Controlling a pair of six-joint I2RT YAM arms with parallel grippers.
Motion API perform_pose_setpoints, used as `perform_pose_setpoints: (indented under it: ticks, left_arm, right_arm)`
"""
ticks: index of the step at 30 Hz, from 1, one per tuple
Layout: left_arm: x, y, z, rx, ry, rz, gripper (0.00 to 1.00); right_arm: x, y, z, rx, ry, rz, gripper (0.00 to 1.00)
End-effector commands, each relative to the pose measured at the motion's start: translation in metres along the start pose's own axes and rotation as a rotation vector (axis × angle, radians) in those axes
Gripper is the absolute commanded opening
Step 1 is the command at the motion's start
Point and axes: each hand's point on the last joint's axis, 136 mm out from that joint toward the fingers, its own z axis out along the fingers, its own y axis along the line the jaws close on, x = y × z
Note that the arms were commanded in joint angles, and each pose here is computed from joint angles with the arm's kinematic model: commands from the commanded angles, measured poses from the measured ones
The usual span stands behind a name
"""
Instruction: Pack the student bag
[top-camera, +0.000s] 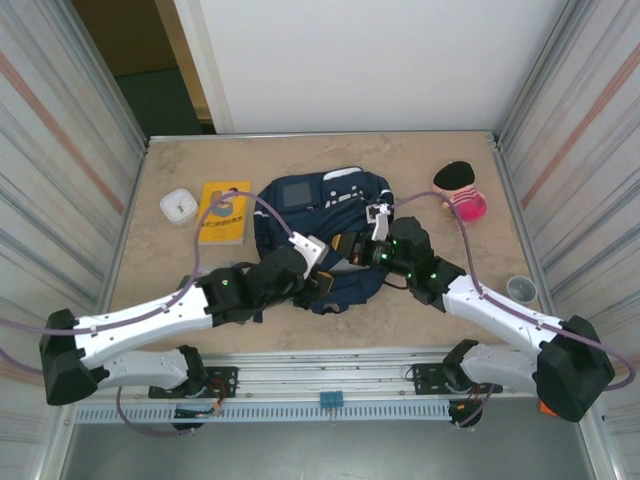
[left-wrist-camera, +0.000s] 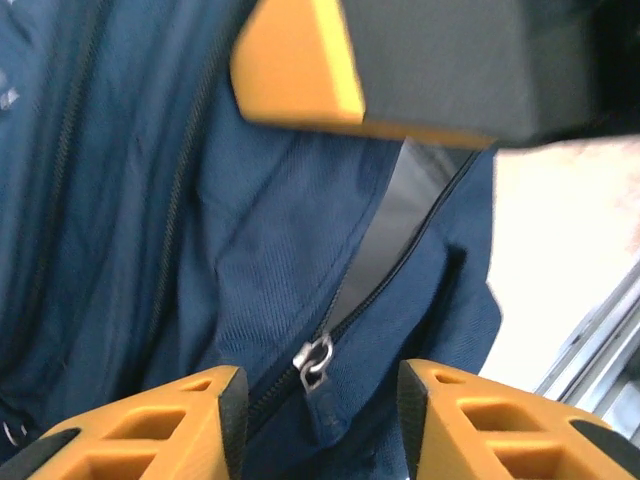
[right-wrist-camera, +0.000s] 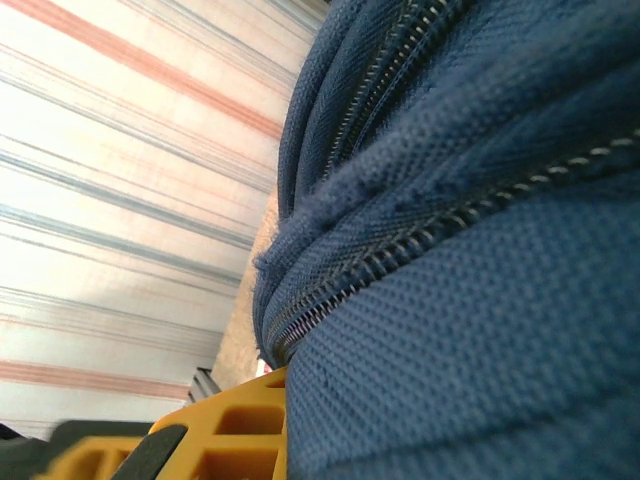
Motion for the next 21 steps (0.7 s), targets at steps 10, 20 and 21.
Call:
perform_pose_setpoints:
  ticks: [10, 20, 21]
  left_arm:
    - [0.019, 0.02, 0.013, -0.176, 0.086, -0.141, 0.46]
    - [0.028, 0.034, 0.014, -0.297, 0.122, -0.115, 0.2]
    - [0.028, 0.033, 0.013, -0.29, 0.119, -0.117, 0.16]
  right_arm:
    - [-0.023, 0.049, 0.002, -0.105, -0.064, -0.089, 0.0]
    - [-0.023, 0.048, 0.001, -0.084, -0.063, -0.088, 0.0]
    - [-0.023, 0.046, 0.001, -0.072, -0.061, -0.093, 0.0]
